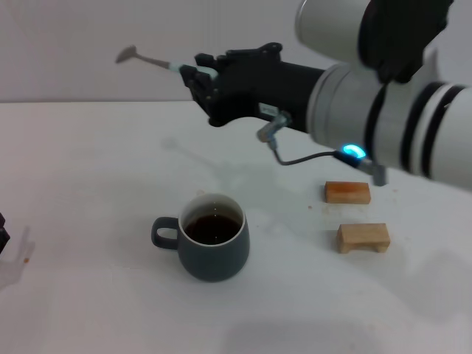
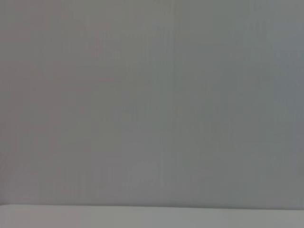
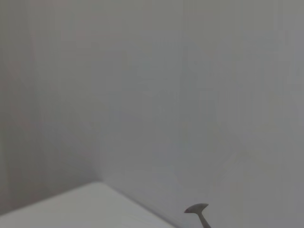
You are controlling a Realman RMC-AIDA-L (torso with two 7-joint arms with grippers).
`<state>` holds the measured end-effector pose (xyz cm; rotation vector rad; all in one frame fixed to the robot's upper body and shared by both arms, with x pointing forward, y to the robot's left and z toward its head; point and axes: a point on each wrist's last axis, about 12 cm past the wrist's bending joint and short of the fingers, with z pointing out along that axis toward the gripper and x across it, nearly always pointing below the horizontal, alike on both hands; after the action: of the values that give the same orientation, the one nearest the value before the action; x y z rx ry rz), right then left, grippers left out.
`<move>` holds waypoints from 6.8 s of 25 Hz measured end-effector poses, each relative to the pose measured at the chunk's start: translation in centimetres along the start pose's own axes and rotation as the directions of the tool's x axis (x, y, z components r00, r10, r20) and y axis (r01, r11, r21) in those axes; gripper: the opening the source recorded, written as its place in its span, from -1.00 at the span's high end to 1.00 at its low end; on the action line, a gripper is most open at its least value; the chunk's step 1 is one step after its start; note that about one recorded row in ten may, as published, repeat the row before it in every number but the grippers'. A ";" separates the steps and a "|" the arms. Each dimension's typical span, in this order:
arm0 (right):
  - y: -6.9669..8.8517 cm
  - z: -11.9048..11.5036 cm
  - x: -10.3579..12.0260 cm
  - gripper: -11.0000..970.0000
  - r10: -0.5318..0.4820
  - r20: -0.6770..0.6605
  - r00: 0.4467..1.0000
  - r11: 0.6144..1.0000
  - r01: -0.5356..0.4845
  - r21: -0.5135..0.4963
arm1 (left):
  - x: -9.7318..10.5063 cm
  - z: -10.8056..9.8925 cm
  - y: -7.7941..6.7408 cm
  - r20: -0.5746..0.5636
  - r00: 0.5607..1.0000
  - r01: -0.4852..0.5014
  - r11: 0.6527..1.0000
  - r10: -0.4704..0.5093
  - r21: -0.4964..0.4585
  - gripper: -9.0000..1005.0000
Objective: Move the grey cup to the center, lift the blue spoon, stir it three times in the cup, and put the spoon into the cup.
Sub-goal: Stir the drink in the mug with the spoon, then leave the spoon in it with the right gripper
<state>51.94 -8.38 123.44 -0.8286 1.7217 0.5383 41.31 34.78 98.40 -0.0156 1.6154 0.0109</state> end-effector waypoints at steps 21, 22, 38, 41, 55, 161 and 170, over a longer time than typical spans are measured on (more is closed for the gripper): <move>0.3 -3.0 -1.2 0.65 -0.025 -0.371 0.928 0.997 -0.002 -0.074 | -0.3 -0.6 0.3 0.031 1.000 -0.003 1.000 0.003 -0.003 -0.70; 0.3 -3.0 -1.2 0.65 -0.024 -0.379 0.925 0.997 -0.004 -0.072 | -0.3 -0.8 0.4 0.030 1.000 -0.004 1.000 0.004 -0.005 -0.70; 0.5 -3.3 -0.5 0.65 0.014 -0.458 0.889 0.997 -0.049 -0.065 | -0.3 -0.8 0.4 0.031 1.000 -0.003 1.000 0.003 -0.011 -0.70; 0.4 -3.5 -0.4 0.65 0.019 -0.470 0.882 0.997 -0.053 -0.060 | -0.3 -0.9 0.5 0.031 1.000 -0.002 1.000 0.003 -0.016 -0.70; 0.0 -3.0 1.4 0.65 0.057 -0.528 0.847 0.995 -0.094 -0.043 | -0.2 -1.2 0.5 0.027 1.000 0.003 1.000 -0.002 -0.021 -0.70; 0.1 1.1 4.3 0.65 0.008 -0.545 0.839 0.989 -0.085 -0.117 | -0.3 -1.5 0.2 0.052 0.998 0.018 1.000 -0.017 -0.019 -0.70; -0.9 2.3 4.5 0.65 -0.009 -0.514 0.858 0.993 -0.053 -0.105 | -0.4 -1.4 0.1 0.057 0.998 0.023 1.000 -0.022 -0.020 -0.70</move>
<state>53.40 -8.53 118.53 -1.1094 2.2067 0.4582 39.94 34.85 98.83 -0.0490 1.5585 0.0100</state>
